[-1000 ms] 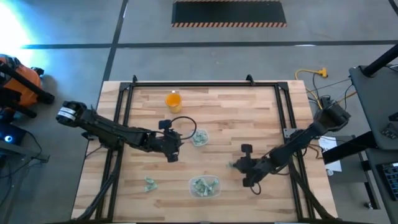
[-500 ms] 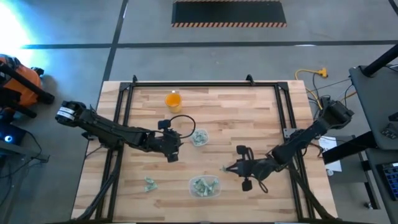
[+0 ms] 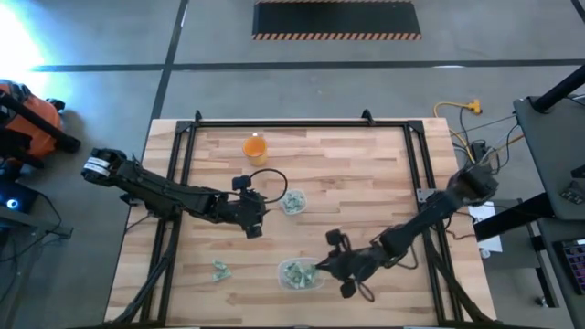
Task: Pick and place Stevia / Truvia into bins
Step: Put the white stevia packet into the bottom transparent bin
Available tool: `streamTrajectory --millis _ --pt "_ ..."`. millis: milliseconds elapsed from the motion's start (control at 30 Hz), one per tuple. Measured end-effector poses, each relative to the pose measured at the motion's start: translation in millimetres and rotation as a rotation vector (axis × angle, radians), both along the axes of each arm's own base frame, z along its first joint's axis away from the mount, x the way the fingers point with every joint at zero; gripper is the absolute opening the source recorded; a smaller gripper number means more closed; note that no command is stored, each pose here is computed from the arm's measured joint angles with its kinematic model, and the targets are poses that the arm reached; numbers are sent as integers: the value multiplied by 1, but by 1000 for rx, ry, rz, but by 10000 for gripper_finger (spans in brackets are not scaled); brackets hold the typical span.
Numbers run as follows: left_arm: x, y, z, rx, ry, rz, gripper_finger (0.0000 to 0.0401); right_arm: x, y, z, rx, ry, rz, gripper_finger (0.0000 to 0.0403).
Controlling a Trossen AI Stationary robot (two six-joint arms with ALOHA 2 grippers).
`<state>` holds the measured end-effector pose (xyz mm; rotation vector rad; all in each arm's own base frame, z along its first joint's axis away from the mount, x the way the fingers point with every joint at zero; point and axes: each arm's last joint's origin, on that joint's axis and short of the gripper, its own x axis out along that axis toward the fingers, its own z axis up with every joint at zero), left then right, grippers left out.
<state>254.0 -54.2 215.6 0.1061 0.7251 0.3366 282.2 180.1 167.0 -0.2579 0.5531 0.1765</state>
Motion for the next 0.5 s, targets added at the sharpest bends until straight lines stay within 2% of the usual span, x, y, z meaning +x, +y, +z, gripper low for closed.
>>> streamTrajectory --millis 100,200,367,500 --pt "0 0 0 0 1 0 162 15 8 -1 -38 -1 28 8" --pt "0 0 0 0 0 0 162 27 11 -6 -49 56 61 8" --pt "0 -1 0 1 3 -3 162 41 7 -21 -62 194 1 8" --pt "-2 -1 -1 4 19 -6 162 47 7 -23 -52 206 -21 9"
